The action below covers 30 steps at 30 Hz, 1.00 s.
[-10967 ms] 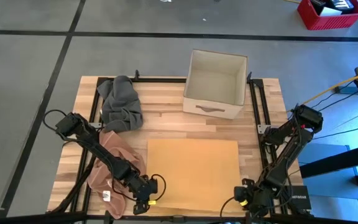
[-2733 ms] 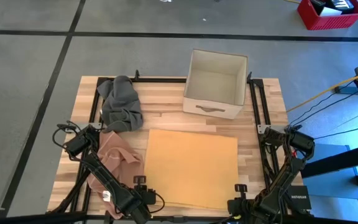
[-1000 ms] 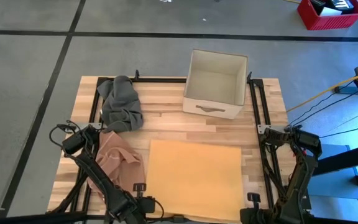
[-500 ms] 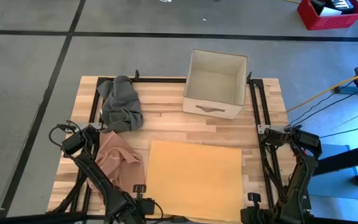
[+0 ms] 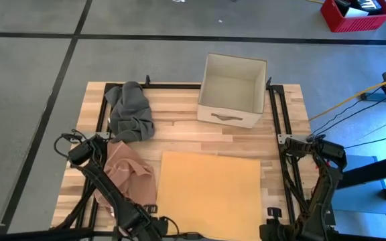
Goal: Fold towel
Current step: Fold the yellow towel
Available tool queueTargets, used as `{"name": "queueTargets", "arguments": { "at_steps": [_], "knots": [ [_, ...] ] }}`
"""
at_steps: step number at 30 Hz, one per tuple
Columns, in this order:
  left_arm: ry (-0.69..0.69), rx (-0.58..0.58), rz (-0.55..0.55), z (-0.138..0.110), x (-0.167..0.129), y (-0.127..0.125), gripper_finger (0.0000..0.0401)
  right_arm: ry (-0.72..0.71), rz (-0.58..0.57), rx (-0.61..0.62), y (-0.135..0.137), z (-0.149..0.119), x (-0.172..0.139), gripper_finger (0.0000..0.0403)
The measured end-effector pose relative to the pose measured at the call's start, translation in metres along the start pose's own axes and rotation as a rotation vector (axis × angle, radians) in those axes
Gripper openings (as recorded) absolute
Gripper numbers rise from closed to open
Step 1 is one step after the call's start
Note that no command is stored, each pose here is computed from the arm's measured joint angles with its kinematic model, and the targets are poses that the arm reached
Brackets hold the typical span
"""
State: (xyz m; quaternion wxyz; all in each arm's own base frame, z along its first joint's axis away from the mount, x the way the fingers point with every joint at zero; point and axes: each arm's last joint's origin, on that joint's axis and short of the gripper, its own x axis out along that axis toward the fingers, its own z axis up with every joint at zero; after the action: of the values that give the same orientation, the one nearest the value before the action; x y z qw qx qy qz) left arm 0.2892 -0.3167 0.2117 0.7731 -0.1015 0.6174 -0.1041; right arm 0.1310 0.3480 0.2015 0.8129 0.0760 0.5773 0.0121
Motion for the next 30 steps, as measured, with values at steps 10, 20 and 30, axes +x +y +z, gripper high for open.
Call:
{"name": "queueTargets", "arguments": {
  "at_steps": [10, 20, 30],
  "knots": [
    [-0.231, 0.006, 0.489, 0.023, 0.026, 0.077, 0.0155, -0.180, -0.314, -0.098, -0.043, 0.030, 0.027, 0.0167],
    [-0.093, -0.131, 0.629, 0.008, 0.050, 0.146, 0.0155, 0.091, -0.366, -0.114, -0.088, 0.028, 0.068, 0.0168],
    [-0.097, -0.140, 0.699, 0.014, 0.041, 0.153, 0.0155, 0.181, -0.498, -0.130, -0.107, 0.030, 0.056, 0.0168]
  ]
}}
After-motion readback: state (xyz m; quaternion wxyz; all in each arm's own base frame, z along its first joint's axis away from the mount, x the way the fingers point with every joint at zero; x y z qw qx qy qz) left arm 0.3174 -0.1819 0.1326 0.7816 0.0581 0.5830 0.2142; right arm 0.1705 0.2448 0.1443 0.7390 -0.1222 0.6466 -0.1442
